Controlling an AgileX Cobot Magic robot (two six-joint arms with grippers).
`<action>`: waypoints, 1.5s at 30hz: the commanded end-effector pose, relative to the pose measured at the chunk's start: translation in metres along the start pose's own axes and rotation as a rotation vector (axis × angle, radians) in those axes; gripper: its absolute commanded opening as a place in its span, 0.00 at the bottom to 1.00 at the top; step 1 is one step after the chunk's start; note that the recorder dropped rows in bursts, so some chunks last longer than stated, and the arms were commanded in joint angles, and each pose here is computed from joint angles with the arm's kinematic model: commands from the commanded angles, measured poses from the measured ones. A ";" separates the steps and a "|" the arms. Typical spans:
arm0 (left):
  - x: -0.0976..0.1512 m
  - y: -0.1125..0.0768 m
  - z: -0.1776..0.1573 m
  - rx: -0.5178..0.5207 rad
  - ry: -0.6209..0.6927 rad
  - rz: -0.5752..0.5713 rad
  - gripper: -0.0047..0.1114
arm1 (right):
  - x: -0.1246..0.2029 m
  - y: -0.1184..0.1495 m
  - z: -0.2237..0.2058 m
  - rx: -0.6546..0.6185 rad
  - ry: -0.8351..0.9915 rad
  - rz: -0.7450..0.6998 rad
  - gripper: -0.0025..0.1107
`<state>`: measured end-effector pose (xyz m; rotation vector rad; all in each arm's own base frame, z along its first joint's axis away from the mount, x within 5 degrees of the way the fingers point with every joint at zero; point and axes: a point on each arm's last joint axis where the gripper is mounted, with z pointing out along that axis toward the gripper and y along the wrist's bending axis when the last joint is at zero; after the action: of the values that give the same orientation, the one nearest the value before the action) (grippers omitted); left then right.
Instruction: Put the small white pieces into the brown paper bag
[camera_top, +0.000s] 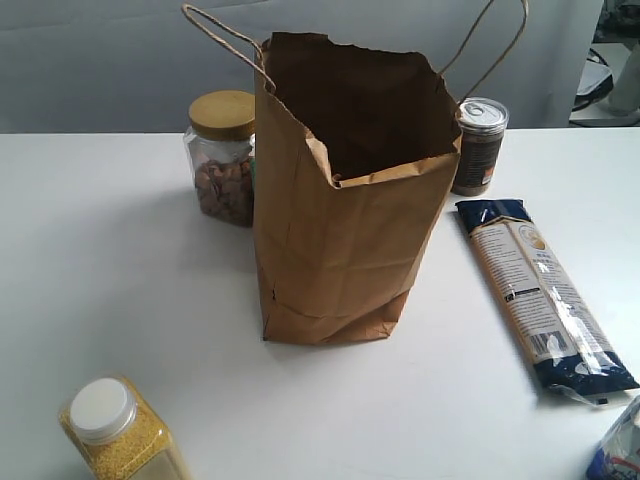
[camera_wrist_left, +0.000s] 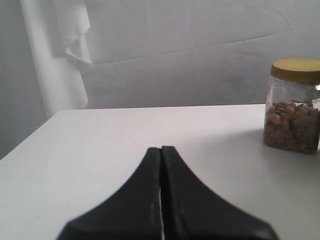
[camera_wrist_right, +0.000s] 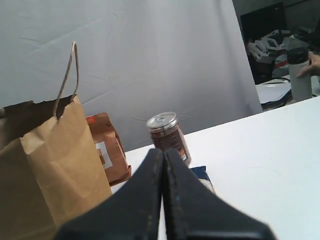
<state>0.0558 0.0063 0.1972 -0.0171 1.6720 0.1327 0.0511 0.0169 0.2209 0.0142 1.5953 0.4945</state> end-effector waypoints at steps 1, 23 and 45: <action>0.001 0.000 0.000 0.007 -0.005 0.001 0.04 | 0.008 -0.003 0.001 0.005 -0.007 -0.056 0.02; 0.001 0.000 0.000 0.007 -0.005 0.001 0.04 | 0.021 -0.007 0.002 0.020 0.069 -0.153 0.02; 0.001 0.000 0.000 0.007 -0.005 0.001 0.04 | 0.025 -0.007 0.002 0.021 0.111 -0.127 0.02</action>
<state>0.0558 0.0063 0.1972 -0.0171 1.6720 0.1327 0.0523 0.0197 0.1945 -0.0875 1.7167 0.4193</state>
